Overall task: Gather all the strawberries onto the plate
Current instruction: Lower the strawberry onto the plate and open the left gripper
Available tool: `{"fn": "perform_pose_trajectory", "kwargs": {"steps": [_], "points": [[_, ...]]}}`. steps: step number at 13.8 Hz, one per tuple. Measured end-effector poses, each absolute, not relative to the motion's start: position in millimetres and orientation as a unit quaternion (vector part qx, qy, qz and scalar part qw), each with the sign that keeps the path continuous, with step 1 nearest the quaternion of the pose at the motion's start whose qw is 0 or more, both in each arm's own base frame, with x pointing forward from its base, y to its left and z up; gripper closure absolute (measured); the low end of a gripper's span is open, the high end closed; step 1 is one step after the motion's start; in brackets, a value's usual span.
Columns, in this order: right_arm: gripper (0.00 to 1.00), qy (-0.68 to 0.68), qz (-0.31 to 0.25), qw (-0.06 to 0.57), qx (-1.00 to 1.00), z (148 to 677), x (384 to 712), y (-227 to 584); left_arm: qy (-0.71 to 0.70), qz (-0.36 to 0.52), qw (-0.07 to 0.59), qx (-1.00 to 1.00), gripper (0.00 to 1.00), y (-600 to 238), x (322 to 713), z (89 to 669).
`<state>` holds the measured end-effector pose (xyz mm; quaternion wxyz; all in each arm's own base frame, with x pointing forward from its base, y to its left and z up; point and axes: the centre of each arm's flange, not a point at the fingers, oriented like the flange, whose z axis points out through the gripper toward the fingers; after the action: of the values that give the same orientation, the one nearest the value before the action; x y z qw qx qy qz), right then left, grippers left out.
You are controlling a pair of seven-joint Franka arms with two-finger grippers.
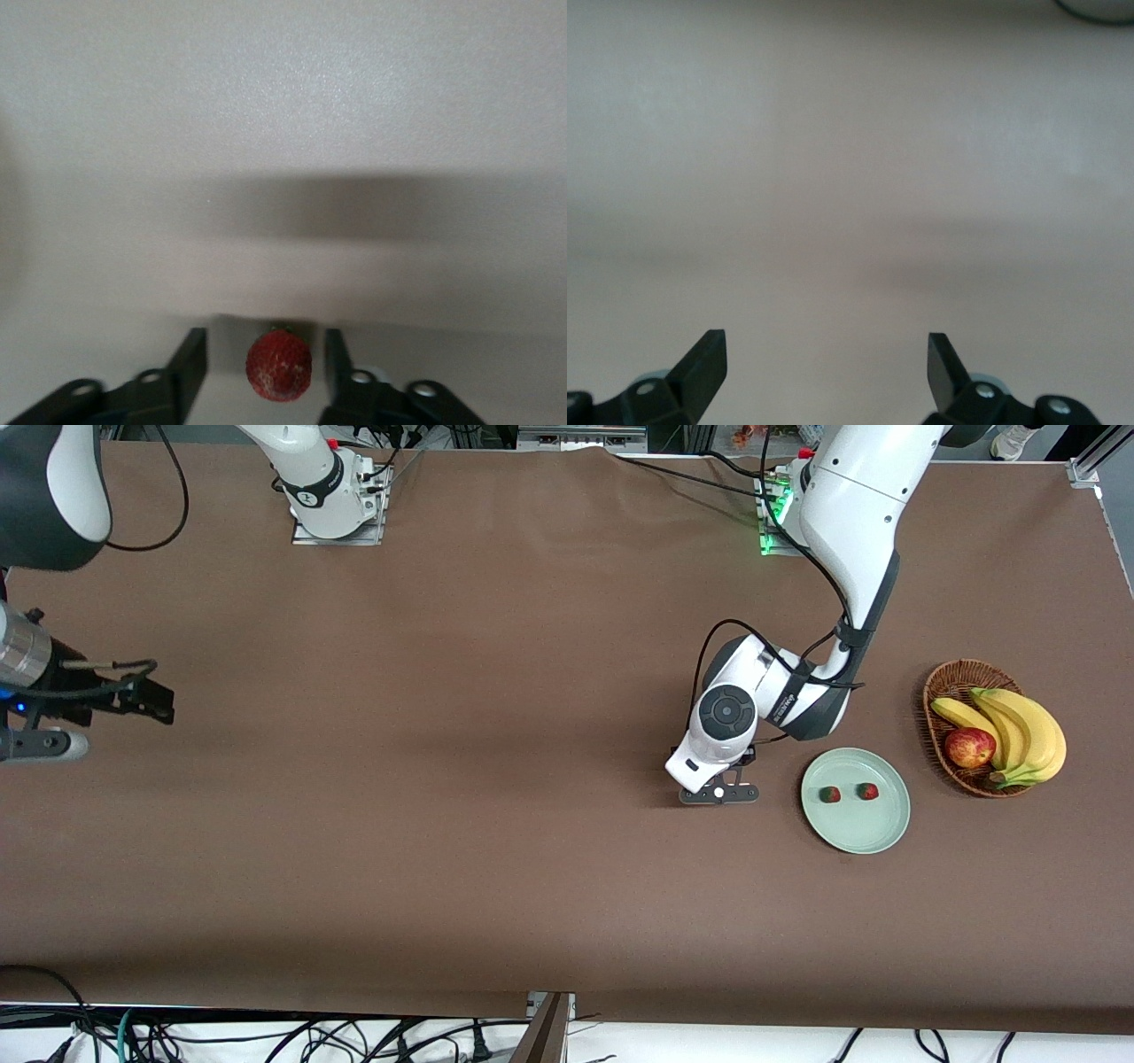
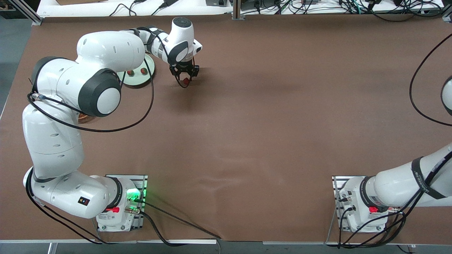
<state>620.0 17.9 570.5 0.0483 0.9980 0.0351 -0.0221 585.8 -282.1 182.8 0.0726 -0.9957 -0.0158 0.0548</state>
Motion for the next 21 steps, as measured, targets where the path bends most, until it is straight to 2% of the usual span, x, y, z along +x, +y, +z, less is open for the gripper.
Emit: {"fn": "perform_pose_trajectory", "kwargs": {"steps": [2, 3, 7, 10, 17, 21], "points": [[0.00, 0.034, -0.038, 0.049, 0.997, 573, 600, 17, -0.016, 0.056, 0.073, -0.996, 0.67, -282, 585, 181], [0.00, 0.033, -0.047, 0.049, 0.997, 573, 592, 15, -0.016, 0.055, 0.072, -0.996, 0.69, -282, 586, 181], [0.00, 0.018, -0.047, 0.049, 0.998, 586, 578, -1, -0.017, 0.054, 0.072, -0.996, 0.69, -281, 587, 182], [0.00, 0.009, -0.051, 0.033, 0.998, 585, 574, -9, -0.004, 0.052, 0.070, -0.996, 0.69, -259, 602, 197], [0.00, 0.004, -0.069, 0.026, 0.997, 572, 570, 10, 0.134, 0.057, 0.056, -0.988, 0.69, -120, 654, 269], [0.00, 0.004, -0.070, 0.026, 0.997, 571, 571, 9, 0.209, 0.063, 0.044, -0.975, 0.69, -36, 668, 269]]}}
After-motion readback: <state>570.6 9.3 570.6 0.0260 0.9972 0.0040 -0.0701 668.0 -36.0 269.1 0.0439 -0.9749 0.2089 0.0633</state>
